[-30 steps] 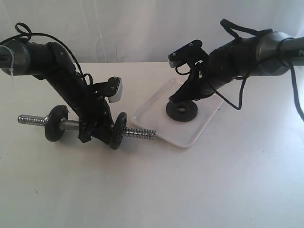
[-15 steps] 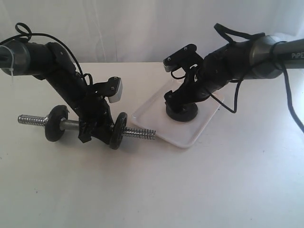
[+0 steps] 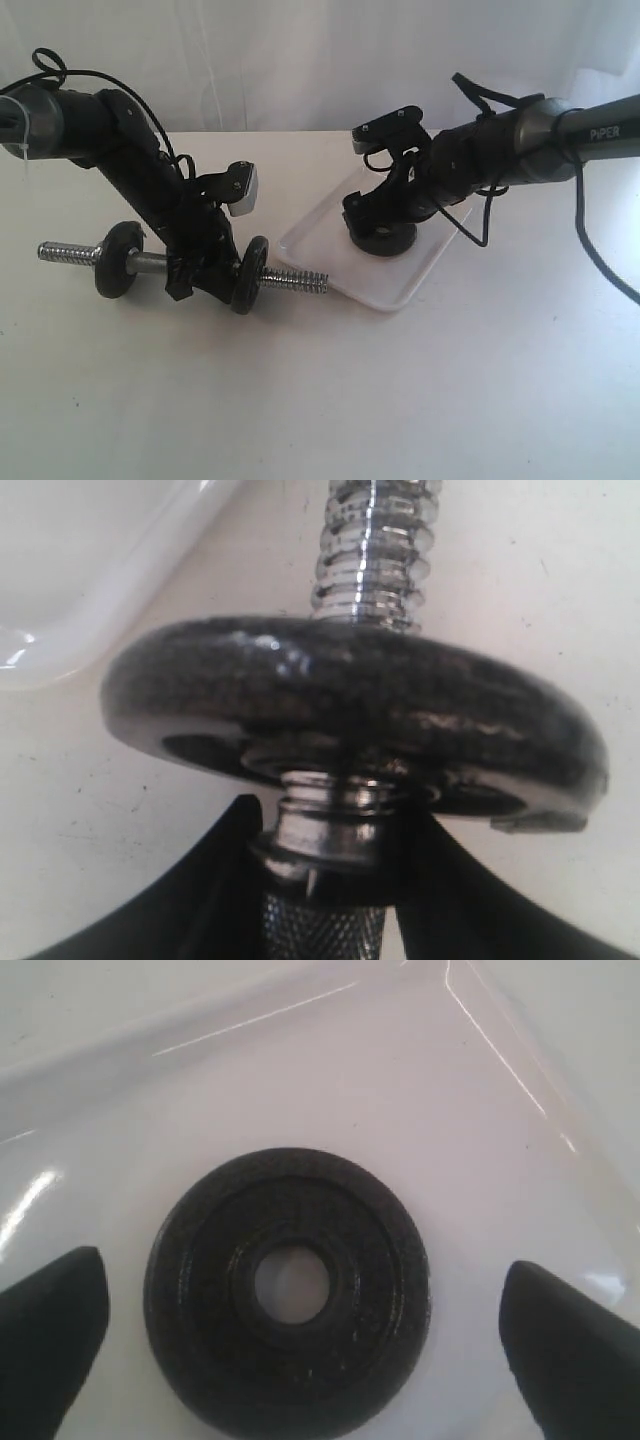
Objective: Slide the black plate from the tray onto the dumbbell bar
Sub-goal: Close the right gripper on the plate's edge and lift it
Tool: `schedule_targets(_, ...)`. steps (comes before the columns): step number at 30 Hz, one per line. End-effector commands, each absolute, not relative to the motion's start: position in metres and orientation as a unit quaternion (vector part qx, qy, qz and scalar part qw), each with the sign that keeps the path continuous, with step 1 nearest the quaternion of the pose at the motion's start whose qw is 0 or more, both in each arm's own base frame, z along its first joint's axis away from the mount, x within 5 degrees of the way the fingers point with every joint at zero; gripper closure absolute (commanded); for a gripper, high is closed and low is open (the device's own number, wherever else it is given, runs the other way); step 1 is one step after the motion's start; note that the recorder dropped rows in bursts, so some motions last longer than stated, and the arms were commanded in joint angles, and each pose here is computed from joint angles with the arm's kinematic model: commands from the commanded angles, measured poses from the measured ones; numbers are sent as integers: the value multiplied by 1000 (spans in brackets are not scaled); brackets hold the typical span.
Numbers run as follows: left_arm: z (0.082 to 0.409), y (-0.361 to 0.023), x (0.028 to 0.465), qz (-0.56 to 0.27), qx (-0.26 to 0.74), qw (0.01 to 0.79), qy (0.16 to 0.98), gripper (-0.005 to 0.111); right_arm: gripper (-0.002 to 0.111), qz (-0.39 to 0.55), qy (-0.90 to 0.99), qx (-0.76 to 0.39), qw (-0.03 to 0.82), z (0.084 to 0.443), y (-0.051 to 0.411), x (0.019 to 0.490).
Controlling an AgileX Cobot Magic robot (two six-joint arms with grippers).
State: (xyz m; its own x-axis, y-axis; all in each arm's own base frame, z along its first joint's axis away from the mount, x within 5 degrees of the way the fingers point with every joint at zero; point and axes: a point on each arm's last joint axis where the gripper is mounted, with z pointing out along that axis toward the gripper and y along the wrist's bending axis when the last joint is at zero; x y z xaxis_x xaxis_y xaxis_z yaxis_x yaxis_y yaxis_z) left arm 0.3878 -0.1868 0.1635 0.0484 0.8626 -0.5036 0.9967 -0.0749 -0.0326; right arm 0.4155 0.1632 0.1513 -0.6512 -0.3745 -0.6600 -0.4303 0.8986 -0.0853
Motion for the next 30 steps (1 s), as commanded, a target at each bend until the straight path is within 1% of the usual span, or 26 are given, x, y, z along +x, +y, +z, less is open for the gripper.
schedule_targets(1, 171, -194, 384, -237, 686, 183, 663, 107, 3, 50, 904, -204, 373, 142, 162, 423)
schedule_targets(7, 171, -194, 384, -237, 686, 183, 663, 107, 3, 55, 902, -199, 379, 135, 163, 426)
schedule_targets(19, 171, -195, 384, -239, 684, 184, 664, 107, 3, 46, 901, -213, 374, 133, 162, 426)
schedule_targets(30, 171, -195, 384, -239, 684, 184, 664, 107, 3, 40, 911, -214, 350, 130, 160, 422)
